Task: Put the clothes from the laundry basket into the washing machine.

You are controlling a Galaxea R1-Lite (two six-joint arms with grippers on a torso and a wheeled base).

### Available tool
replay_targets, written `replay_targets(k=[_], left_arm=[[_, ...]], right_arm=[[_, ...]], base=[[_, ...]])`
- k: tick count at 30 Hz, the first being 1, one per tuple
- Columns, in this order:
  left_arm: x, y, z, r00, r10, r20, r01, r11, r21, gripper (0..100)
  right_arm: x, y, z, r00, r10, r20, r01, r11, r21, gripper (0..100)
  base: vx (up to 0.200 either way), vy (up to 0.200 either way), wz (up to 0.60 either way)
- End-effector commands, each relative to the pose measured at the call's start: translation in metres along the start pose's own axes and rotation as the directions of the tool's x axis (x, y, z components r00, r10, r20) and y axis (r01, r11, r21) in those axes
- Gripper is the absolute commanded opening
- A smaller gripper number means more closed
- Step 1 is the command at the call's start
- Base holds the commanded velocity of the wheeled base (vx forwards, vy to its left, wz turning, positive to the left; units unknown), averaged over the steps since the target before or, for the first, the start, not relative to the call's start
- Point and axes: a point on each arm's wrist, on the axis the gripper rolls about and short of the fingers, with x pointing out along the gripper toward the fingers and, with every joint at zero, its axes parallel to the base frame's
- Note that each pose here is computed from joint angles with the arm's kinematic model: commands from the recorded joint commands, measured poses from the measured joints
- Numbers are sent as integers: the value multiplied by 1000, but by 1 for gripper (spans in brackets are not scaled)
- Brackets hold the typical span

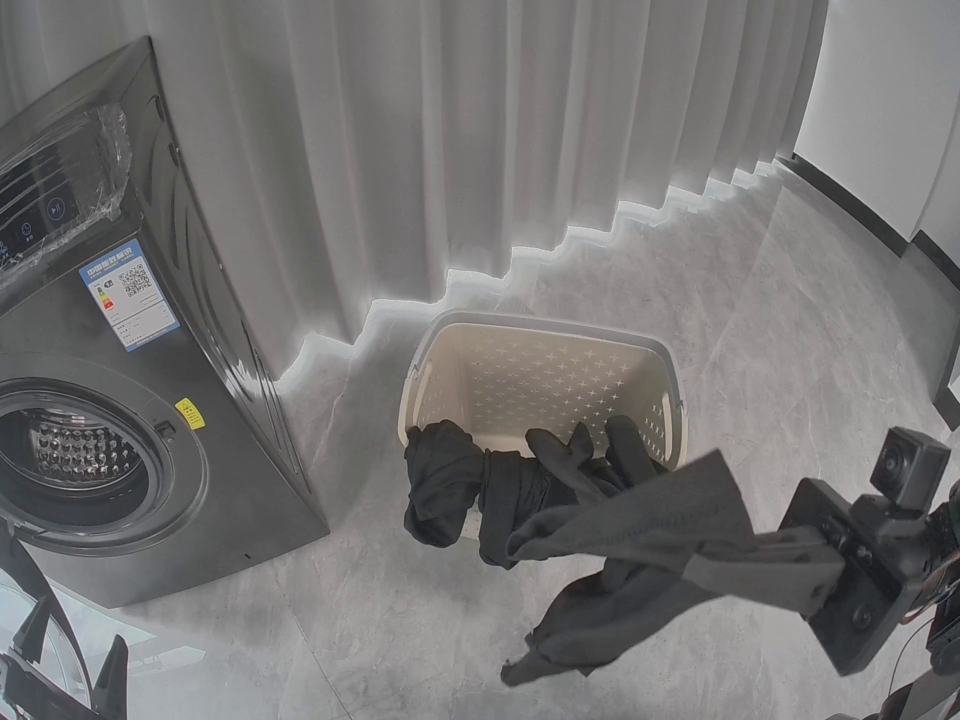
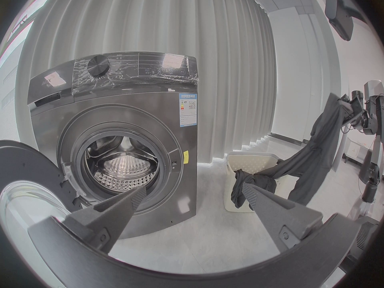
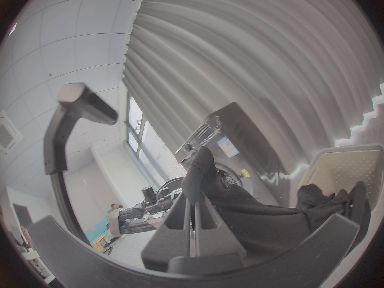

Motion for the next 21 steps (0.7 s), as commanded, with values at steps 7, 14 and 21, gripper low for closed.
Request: replay_targets(k=[7,14,21], left_arm=[[0,0,-5,1000,0,0,0,1000,1,100],[0,0,-5,1000,0,0,0,1000,1,100],[0,0,-5,1000,0,0,0,1000,0,100]], right_arm=[[3,-21,0,999,-41,-9,41,999,2,0],[5,-29,6,997,-70,13,70,998,-6,0],[6,-31,2,997,-78,-2,78,997,7,0]], base=[[0,0,0],[0,0,0],[-143,0,0]])
